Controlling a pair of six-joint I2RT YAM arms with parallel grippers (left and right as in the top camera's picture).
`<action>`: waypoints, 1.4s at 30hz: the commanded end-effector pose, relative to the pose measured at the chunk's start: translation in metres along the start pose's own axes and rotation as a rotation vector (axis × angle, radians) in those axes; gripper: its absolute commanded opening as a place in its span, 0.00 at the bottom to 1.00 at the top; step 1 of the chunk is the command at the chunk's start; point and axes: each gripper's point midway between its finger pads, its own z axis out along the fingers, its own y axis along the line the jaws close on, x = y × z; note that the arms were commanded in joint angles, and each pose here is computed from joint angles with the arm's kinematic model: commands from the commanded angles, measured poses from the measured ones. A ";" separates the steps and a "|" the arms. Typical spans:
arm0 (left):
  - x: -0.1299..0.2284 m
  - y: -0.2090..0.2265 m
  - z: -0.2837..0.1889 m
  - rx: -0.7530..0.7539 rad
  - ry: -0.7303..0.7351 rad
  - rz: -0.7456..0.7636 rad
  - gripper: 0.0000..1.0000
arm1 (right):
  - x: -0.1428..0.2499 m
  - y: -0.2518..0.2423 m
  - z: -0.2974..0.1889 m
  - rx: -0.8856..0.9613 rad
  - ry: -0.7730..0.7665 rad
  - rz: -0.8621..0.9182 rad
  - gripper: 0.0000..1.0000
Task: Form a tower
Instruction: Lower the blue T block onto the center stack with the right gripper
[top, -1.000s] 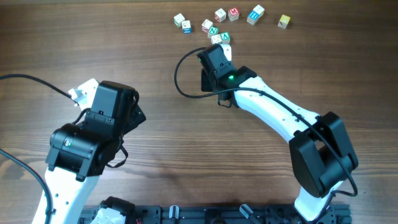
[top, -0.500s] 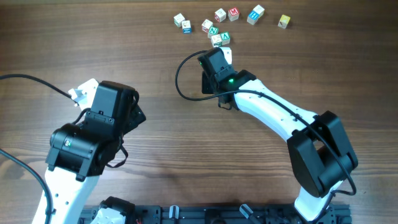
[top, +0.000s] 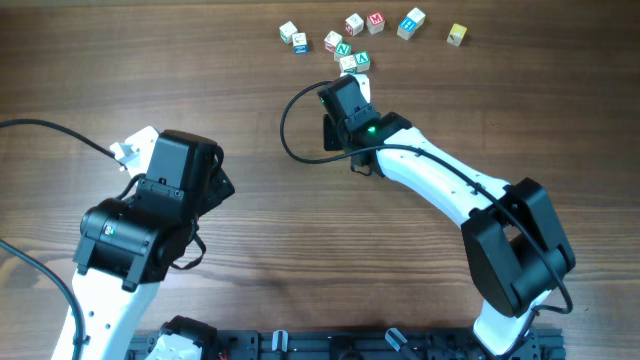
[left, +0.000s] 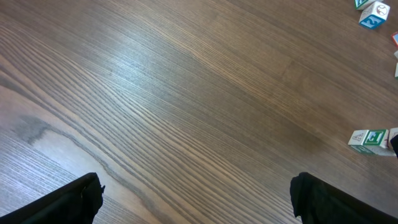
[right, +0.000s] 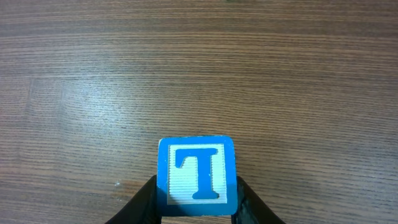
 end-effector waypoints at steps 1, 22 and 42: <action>0.001 0.002 0.002 -0.005 0.005 -0.023 1.00 | 0.008 0.000 0.007 -0.002 0.024 -0.019 0.27; 0.001 0.002 0.002 -0.005 0.005 -0.023 1.00 | 0.016 0.003 0.011 0.012 0.033 -0.035 0.27; 0.001 0.002 0.002 -0.005 0.005 -0.023 1.00 | 0.019 -0.004 0.011 0.047 0.041 0.013 0.27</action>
